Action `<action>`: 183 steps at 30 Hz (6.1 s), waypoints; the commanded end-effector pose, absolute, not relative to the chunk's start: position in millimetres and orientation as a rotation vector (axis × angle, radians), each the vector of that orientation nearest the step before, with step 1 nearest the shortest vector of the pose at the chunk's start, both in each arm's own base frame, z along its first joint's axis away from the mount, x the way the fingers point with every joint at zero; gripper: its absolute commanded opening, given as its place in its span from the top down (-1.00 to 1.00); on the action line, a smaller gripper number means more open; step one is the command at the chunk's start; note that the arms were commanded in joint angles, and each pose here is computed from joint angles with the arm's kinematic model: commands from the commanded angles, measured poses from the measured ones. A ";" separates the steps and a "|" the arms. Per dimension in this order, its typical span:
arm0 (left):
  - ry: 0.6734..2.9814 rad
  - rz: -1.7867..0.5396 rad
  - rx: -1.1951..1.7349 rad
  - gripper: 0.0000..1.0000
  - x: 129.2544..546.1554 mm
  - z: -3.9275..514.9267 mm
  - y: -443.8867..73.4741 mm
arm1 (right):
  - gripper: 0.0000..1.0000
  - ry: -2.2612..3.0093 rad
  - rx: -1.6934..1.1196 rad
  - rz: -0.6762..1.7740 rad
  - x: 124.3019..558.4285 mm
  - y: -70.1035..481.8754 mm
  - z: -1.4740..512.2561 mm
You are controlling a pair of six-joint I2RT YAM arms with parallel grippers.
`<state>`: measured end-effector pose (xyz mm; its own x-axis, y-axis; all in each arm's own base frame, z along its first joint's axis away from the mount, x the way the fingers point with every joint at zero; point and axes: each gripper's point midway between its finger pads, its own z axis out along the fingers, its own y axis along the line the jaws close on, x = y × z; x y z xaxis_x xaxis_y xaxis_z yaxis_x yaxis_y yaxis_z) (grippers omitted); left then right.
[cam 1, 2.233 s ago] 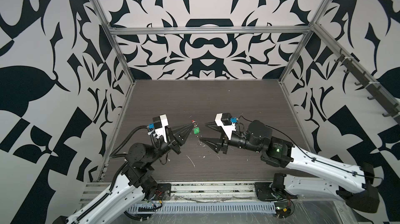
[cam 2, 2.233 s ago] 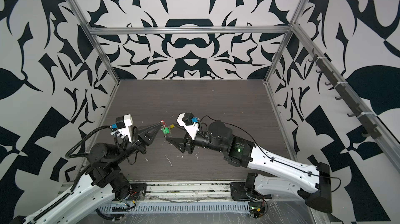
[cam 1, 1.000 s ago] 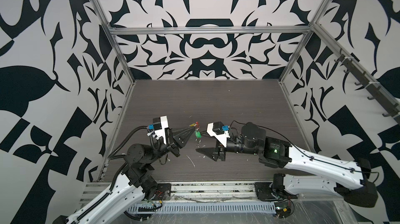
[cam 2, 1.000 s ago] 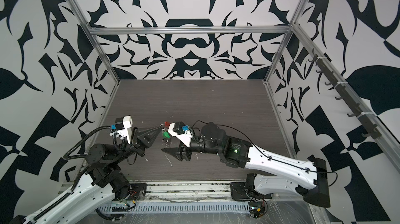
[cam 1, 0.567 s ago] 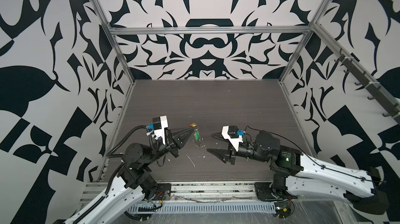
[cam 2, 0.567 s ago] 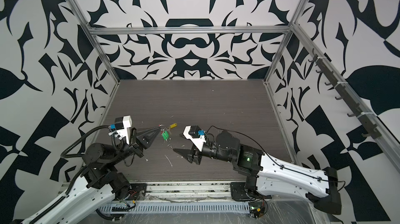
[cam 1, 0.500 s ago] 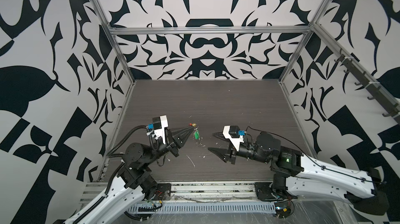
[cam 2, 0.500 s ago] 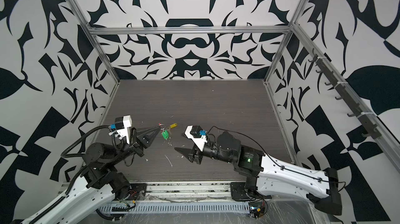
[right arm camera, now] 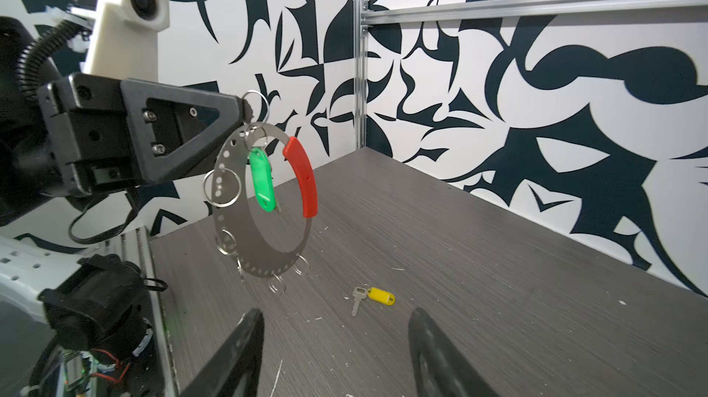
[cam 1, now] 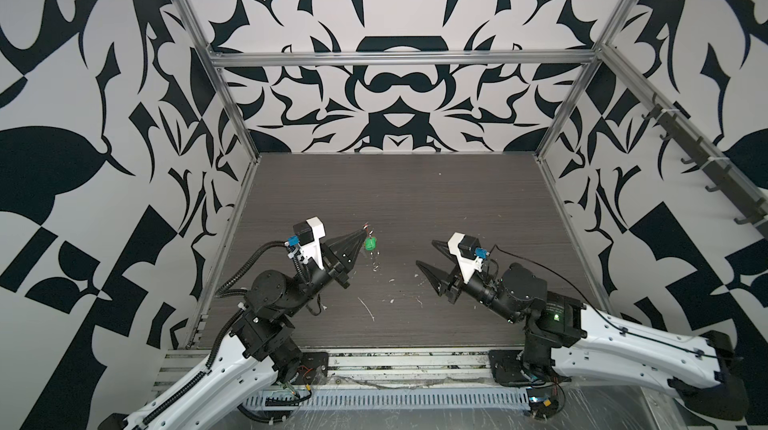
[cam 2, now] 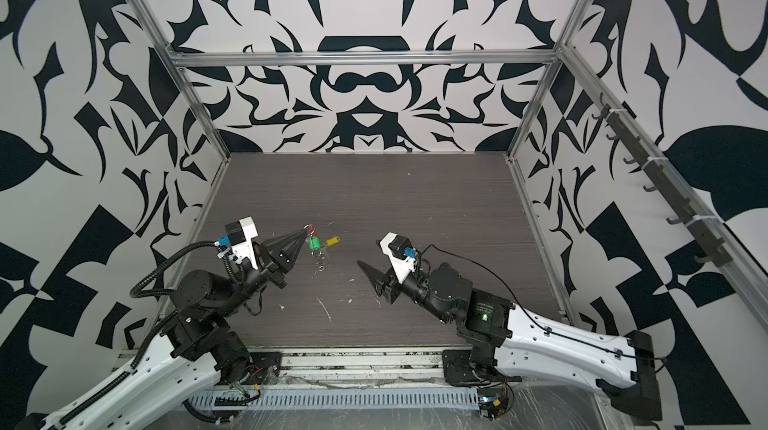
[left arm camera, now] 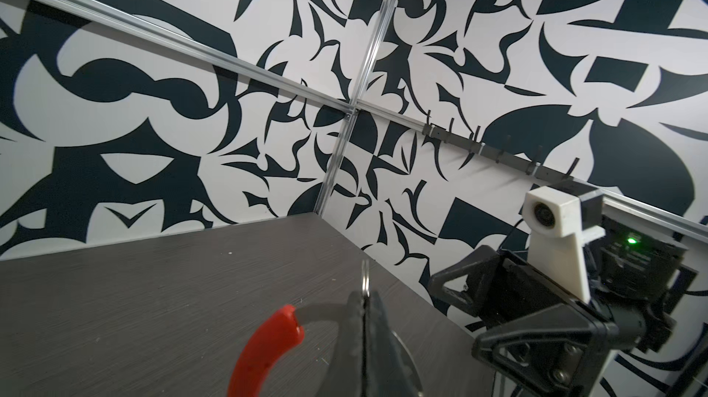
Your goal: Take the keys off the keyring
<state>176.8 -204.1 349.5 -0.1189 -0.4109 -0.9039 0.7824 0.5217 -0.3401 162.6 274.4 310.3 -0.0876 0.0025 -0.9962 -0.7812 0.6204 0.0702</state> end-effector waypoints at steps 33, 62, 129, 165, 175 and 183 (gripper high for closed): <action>1.172 -1.062 0.443 1.00 163.9 356.1 -209.6 | -0.53 1.584 -0.681 0.800 185.8 290.3 316.1; 1.110 -1.107 0.536 1.00 142.0 370.8 -210.8 | -0.66 1.519 -0.753 0.879 184.7 303.8 343.2; 1.077 -1.404 0.638 1.00 110.2 371.2 -229.2 | 0.93 1.450 -1.078 1.147 129.0 345.8 357.8; 1.075 -1.409 0.619 1.00 108.1 375.1 -224.3 | 0.03 1.497 -1.089 1.144 121.4 337.9 355.1; 1.075 -1.411 0.616 1.00 108.5 374.3 -224.1 | -0.02 1.506 -1.112 1.146 124.7 350.5 351.1; 1.081 -1.412 0.611 1.00 110.4 373.0 -225.5 | -0.01 1.476 -1.135 1.172 124.0 360.9 356.9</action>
<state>114.7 -231.5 352.8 -0.1973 -0.4227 -0.8845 0.9506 0.1379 -0.2780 128.3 356.0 318.9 -0.2245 -0.2072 -0.9522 -0.9660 0.1760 0.1894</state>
